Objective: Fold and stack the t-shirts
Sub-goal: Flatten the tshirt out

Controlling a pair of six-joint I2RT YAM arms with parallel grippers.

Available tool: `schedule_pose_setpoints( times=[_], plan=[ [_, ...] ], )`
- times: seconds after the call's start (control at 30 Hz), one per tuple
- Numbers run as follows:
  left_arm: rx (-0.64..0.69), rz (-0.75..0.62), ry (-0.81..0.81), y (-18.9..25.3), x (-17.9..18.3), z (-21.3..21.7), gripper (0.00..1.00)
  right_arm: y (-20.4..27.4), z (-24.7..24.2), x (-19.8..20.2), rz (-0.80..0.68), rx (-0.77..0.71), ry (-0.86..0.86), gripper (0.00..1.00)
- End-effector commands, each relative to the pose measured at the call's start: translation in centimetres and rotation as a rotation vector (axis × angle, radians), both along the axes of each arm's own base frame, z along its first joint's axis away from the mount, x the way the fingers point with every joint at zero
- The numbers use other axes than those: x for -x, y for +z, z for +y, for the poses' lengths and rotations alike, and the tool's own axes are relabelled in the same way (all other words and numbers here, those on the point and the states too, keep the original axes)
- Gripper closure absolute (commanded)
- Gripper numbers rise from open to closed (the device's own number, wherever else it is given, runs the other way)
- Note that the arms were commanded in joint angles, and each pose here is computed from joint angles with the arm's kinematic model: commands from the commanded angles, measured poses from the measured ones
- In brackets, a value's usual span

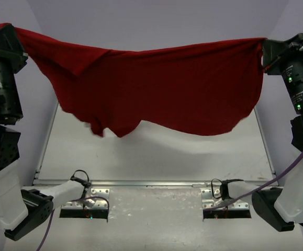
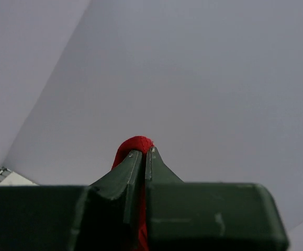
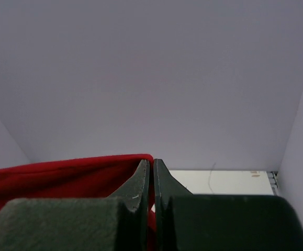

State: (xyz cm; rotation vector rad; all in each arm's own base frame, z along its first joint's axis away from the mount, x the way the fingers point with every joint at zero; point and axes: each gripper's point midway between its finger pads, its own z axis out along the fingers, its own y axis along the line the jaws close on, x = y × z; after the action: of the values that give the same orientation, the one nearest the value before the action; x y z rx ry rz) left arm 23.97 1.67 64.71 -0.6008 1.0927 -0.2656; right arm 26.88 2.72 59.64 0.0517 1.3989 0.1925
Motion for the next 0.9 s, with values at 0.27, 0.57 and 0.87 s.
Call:
schedule_pose_setpoints(
  times=[0.27, 0.57, 0.87],
  plan=[
    [-0.118, 0.18, -0.061, -3.6, -4.2, -2.4, 1.0, -4.8, -0.8, -3.6, 0.185, 0.05, -0.052, 0.99],
    [-0.2, -0.058, -0.229, 0.0, 2.2, -3.9, 1.0, -2.1, -1.7, 2.7, 0.08, 0.046, -0.081, 0.99],
    [-0.207, -0.042, -0.362, 0.0, 1.5, -6.6, 1.0, -4.5, -2.0, 2.6, 0.138, 0.047, -0.097, 0.99]
  ],
)
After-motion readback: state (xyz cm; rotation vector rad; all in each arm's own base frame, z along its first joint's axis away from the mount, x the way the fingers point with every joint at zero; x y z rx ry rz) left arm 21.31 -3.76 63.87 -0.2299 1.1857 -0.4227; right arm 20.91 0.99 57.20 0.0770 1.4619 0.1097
